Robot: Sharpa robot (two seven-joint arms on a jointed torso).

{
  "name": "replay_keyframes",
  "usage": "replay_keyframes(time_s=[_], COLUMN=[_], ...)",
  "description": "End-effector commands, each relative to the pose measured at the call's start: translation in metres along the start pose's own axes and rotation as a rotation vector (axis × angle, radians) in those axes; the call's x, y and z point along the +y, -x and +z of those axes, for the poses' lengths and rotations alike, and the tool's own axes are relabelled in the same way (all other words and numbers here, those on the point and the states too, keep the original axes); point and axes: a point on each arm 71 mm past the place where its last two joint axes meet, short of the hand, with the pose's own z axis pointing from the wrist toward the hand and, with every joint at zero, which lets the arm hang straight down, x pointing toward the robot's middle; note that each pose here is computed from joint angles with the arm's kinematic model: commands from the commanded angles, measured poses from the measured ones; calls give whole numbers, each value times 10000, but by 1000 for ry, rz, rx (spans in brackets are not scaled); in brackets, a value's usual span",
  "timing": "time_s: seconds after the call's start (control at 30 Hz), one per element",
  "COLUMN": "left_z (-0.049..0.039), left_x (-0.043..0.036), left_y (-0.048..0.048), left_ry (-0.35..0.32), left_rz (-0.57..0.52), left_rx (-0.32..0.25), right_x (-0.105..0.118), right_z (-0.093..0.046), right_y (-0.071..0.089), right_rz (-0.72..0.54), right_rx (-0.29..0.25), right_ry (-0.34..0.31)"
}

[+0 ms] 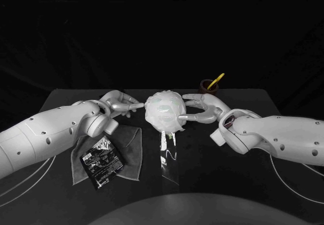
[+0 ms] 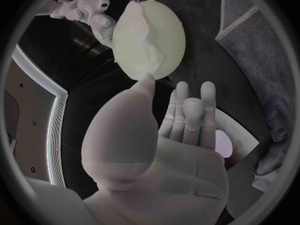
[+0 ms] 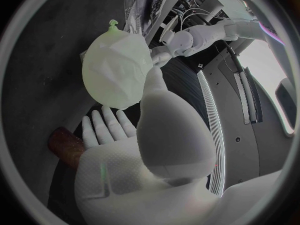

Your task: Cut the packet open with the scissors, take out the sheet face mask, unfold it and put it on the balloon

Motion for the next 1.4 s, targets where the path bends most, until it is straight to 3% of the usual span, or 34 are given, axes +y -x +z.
replay_keyframes(time_s=[0.03, 0.3, 0.47, 0.63, 0.7, 1.1, 1.4], left_z=[-62, -271, -411, -514, -542, -538, -503], left_x=[28, 172, 268, 301, 288, 242, 241], left_y=[7, 83, 120, 71, 7, -340, -496], left_ry=[-16, -36, -31, -42, -61, -101, -102], left_rz=[-77, -171, -207, -223, -232, -278, -291], left_rx=[-1, -31, -43, -16, 7, 87, 128], right_x=[22, -92, -231, -333, -372, -405, -371], right_z=[-93, -279, -374, -433, -443, -363, -293], right_y=[32, 161, 156, 95, 63, -57, -120], right_rz=[63, 118, 148, 167, 167, 111, 71], right_rx=[-15, -56, -74, -76, -73, -57, -50], right_ry=[19, -28, -67, -94, -106, -101, -74])
